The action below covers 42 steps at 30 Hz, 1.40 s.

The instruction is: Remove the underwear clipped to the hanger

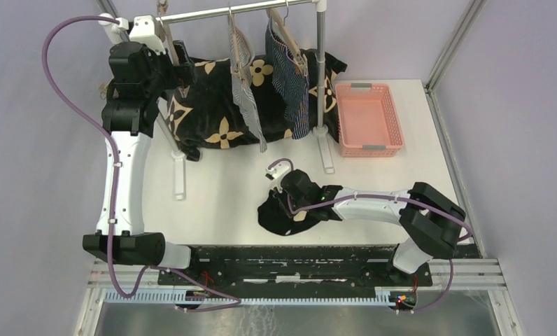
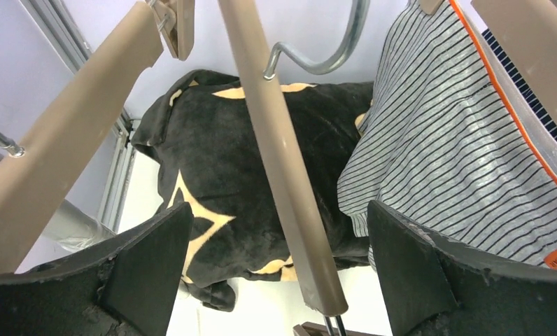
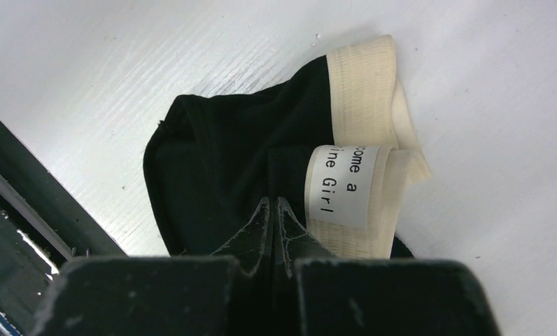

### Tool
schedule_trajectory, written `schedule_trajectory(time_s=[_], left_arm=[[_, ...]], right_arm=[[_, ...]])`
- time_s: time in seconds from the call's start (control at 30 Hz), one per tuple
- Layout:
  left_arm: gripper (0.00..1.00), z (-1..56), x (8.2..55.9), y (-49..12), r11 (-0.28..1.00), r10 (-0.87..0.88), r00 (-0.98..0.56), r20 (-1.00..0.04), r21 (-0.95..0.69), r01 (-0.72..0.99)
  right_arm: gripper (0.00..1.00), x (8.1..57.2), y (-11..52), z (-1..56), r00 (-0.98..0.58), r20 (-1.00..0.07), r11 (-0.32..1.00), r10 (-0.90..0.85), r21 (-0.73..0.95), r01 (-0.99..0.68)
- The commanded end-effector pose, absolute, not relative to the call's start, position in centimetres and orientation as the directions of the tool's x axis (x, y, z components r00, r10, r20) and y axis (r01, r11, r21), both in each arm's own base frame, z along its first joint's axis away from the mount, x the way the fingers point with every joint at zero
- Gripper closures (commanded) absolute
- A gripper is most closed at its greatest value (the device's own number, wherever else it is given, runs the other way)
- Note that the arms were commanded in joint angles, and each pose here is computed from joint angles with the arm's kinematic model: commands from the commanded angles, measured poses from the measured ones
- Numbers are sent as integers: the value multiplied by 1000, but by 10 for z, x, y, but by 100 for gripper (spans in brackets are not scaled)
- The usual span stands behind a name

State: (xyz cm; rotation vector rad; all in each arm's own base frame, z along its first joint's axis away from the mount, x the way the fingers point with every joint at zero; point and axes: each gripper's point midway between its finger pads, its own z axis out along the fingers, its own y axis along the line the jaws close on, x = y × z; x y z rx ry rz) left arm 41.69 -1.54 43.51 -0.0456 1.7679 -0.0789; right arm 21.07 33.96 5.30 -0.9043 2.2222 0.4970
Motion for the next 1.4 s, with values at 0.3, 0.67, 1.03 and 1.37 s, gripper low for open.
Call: schedule_trajectory(time_s=[0.3, 0.67, 1.03, 1.37], left_arm=[[1, 479, 377, -11, 996, -84, -75, -994, -85, 9], [1, 489, 341, -13, 994, -104, 0, -995, -104, 27], [1, 521, 279, -20, 992, -96, 100, -990, -88, 88], [1, 550, 256, -74, 918, -119, 146, -982, -53, 393]], right_arm=[[99, 240, 305, 186, -325, -889, 788, -324, -63, -613], [99, 271, 259, 282, -172, -937, 890, -304, -216, -401], [99, 341, 166, 391, -87, -974, 975, -210, -202, -93], [99, 398, 103, 423, -47, -974, 971, -220, -224, 86]])
